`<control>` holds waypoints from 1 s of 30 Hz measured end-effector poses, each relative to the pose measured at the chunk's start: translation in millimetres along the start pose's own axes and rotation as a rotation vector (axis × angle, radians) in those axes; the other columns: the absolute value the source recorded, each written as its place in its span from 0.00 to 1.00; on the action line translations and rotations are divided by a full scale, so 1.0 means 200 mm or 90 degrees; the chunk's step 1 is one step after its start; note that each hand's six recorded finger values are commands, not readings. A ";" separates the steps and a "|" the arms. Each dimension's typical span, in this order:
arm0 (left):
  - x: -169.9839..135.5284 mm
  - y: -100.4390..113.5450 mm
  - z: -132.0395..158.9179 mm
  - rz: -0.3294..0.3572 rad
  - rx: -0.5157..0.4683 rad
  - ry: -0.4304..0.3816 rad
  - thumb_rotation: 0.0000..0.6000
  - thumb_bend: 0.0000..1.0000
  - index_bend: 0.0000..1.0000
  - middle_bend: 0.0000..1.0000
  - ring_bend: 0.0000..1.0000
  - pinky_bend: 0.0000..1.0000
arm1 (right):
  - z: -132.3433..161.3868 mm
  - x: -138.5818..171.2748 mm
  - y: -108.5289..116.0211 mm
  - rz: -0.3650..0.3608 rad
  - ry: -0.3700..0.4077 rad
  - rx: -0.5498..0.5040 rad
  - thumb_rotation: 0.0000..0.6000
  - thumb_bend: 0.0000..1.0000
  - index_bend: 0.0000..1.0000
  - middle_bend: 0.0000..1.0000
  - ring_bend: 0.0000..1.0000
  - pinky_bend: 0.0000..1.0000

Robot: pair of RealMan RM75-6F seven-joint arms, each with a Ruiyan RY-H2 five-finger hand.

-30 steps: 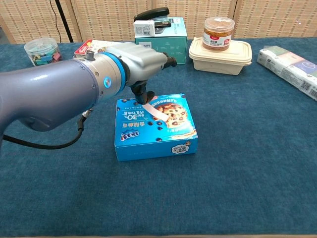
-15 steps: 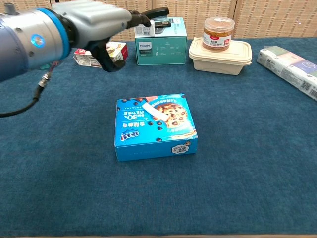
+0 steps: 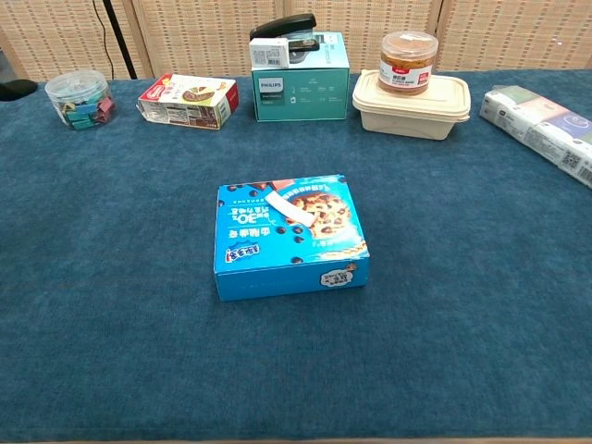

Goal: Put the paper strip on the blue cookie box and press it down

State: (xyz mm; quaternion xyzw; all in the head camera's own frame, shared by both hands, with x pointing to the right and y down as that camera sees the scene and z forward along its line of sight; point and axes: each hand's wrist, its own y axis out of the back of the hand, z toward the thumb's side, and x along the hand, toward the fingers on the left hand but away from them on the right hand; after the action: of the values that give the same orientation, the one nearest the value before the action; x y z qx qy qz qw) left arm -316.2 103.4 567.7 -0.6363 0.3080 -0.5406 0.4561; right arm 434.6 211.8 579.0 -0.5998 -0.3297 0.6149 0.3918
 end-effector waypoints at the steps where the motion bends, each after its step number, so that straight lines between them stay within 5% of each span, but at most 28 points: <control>1: -0.04 -0.01 -0.04 0.000 -0.006 0.009 1.00 0.34 0.00 0.00 0.00 0.00 | 0.02 -0.01 0.00 0.000 0.011 0.007 1.00 0.59 0.10 0.00 0.00 0.00; 6: -0.21 -0.06 -0.22 -0.001 -0.041 0.050 1.00 0.35 0.00 0.00 0.00 0.00 | 0.16 -0.08 -0.03 0.007 0.079 0.036 1.00 0.82 0.15 0.00 0.00 0.00; 15: -0.44 -0.08 -0.43 0.021 -0.097 0.097 1.00 0.35 0.00 0.00 0.00 0.00 | 0.51 -0.19 -0.13 0.058 0.210 0.092 1.00 0.97 0.17 0.00 0.00 0.00; 30: -0.50 -0.04 -0.50 0.027 -0.147 0.085 1.00 0.35 0.00 0.00 0.00 0.00 | 1.24 -0.34 -0.07 0.035 0.383 0.074 1.00 1.00 0.20 0.00 0.00 0.00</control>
State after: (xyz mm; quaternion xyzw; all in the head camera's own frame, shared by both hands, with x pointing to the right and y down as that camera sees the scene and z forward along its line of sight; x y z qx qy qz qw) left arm -436.9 169.6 533.4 -0.6405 0.4109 -0.5332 0.3695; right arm 187.6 174.6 640.1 -0.7404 -0.1467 0.4376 0.4887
